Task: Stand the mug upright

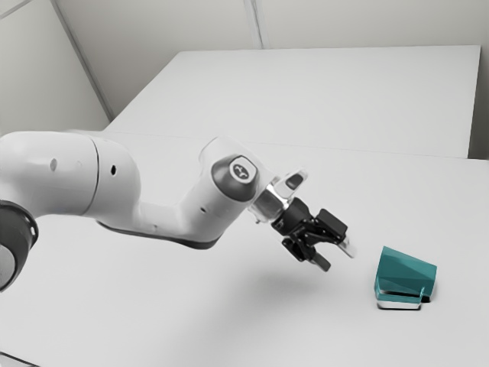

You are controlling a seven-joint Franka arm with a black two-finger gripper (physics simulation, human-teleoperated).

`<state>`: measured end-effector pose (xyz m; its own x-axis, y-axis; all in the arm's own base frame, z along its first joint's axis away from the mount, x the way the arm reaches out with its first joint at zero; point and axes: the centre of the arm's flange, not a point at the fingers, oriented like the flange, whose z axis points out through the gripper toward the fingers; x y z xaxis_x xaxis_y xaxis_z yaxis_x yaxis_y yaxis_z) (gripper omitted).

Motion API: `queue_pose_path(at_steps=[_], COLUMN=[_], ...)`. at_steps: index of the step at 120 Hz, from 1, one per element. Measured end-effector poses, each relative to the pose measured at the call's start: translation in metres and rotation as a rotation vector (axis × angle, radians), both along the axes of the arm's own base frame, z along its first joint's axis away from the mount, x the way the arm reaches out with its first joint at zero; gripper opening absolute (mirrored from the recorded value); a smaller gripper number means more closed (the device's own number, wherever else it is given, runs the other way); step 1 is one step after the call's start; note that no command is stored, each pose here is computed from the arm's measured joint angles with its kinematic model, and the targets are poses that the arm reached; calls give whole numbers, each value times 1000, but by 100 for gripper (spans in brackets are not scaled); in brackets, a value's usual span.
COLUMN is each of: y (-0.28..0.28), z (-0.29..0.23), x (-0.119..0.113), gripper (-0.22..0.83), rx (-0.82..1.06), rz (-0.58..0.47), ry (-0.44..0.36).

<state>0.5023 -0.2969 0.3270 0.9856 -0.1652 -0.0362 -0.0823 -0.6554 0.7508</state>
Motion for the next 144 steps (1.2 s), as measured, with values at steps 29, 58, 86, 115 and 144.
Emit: queue_pose_path(at_steps=[29,58,86,115,144], y=[-15,-43,-61,-70,-82], z=[-19,-23,-37,-41,-45], x=[3,17,23,24,26], gripper=[62,62,62,62,62], rx=[-25,-58,-74,-90,-103], rz=[-34,-84,-125,-142,-156], ry=[-77,-162,-196,-223,-243])
